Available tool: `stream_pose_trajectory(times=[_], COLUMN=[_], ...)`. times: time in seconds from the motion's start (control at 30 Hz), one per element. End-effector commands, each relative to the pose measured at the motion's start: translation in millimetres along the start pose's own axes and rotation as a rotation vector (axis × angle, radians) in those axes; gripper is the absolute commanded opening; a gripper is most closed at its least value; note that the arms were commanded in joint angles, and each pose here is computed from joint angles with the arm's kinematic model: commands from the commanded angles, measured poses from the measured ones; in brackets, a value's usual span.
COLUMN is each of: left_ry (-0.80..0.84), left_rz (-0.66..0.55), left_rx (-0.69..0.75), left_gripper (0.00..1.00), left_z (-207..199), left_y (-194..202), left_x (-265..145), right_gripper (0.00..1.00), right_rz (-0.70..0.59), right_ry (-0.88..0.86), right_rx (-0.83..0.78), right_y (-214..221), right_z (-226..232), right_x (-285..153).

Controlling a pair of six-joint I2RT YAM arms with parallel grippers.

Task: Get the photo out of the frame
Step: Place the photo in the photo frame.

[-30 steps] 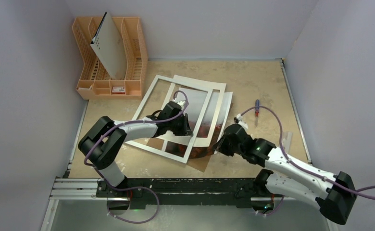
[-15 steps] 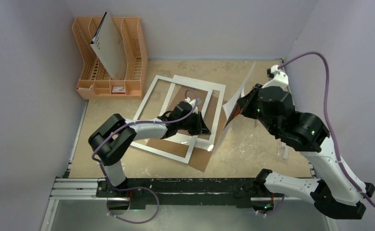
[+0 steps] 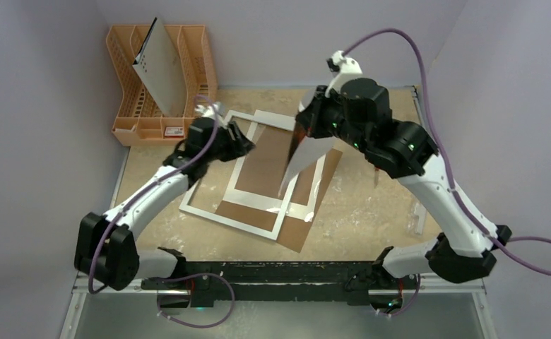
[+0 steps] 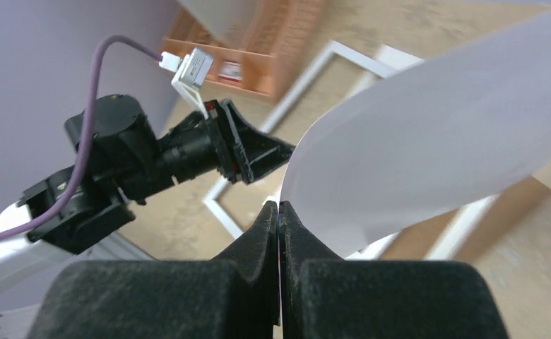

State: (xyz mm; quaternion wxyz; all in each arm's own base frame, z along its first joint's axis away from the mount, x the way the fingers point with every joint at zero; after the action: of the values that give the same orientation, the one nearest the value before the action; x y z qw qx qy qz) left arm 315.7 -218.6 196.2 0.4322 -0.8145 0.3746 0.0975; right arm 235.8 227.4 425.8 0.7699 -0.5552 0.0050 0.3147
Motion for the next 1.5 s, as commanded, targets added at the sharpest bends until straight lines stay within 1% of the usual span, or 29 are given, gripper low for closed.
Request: stream_pose_trajectory(times=[0.0, 0.07, 0.17, 0.23, 0.3, 0.37, 0.4, 0.47, 0.53, 0.6, 0.67, 0.73, 0.8, 0.97, 1.07, 1.13, 1.27, 1.3, 1.4, 1.43, 1.47], left_ry=[-0.225, -0.261, -0.287, -0.295, -0.349, -0.383, -0.375, -0.362, -0.377, -0.379, -0.369, -0.391, -0.414, -0.323, -0.263, -0.232, -0.145, -0.162, -0.208, -0.231, -0.249], left_rz=[-0.065, -0.088, -0.091, -0.075, -0.046, -0.018, -0.005, 0.034, 0.058, 0.099, 0.129, 0.131, 0.142, 0.190, 0.242, 0.277, 0.276, 0.283, 0.292, 0.287, 0.272], left_rx=[0.027, -0.004, -0.089, -0.125, -0.138, -0.134, -0.137, -0.147, -0.153, -0.175, -0.210, -0.213, -0.220, -0.231, -0.194, -0.166, -0.196, -0.198, -0.175, -0.162, -0.144], left_gripper=[0.55, 0.60, 0.61, 0.62, 0.62, 0.62, 0.62, 0.63, 0.63, 0.64, 0.64, 0.64, 0.64, 0.58, 0.57, 0.56, 0.53, 0.53, 0.55, 0.56, 0.57], left_z=[86, 116, 160, 182, 203, 219, 223, 230, 241, 249, 252, 257, 260, 244, 216, 197, 173, 174, 176, 177, 176], left_y=[-38, -52, -61, -56, -46, -33, -28, -16, -5, 6, 17, 25, 35, 57, 74, 85, 96, 98, 98, 95, 89], left_x=[-36, -49, -62, -62, -59, -52, -48, -40, -33, -25, -20, -21, -24, -19, -11, -5, -5, -7, -16, -20, -23], right_gripper=[0.00, 0.00, 0.00, 0.00, 0.00, 0.00, 0.00, 0.00, 0.00, 0.00, 0.00, 0.00, 0.00, 0.00, 0.00, 0.00, 0.00, 0.01, 0.37, 0.47, 0.54], right_rz=[-0.084, -0.069, -0.073, -0.082, -0.058, -0.013, 0.006, -0.002, 0.014, 0.039, 0.087, 0.108, 0.080, 0.072, 0.032, 0.000, 0.059, 0.084, 0.147, 0.161, 0.170], right_ry=[-0.324, -0.384, -0.477, -0.398, -0.291, -0.190, -0.161, -0.119, -0.057, -0.005, 0.032, 0.106, 0.189, 0.343, 0.357, 0.354, 0.316, 0.319, 0.275, 0.254, 0.257], right_rx=[-0.024, -0.019, -0.005, 0.027, 0.073, 0.166, 0.228, 0.354, 0.447, 0.516, 0.567, 0.596, 0.638, 0.741, 0.808, 0.823, 0.833, 0.825, 0.749, 0.705, 0.662], right_y=[-43, -46, -52, -47, -30, -2, 12, 36, 68, 100, 134, 165, 190, 242, 261, 266, 285, 289, 290, 285, 279], right_z=[66, 82, 101, 89, 61, 22, 0, -38, -76, -104, -122, -142, -165, -199, -207, -212, -207, -207, -198, -194, -193], right_x=[2, 13, 16, 30, 47, 64, 72, 82, 91, 100, 105, 104, 98, 71, 58, 53, 45, 42, 37, 35, 32])
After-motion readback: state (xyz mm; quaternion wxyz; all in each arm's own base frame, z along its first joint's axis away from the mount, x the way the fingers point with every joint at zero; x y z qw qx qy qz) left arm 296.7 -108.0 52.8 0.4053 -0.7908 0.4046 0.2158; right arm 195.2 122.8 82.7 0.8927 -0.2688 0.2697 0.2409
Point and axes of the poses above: each gripper's point midway between its finger pads, its own x axis out along the fingers, its own z axis along the line the jaws close on, y = z × x, the point moved 3 cm from there along -x, back along the fingers
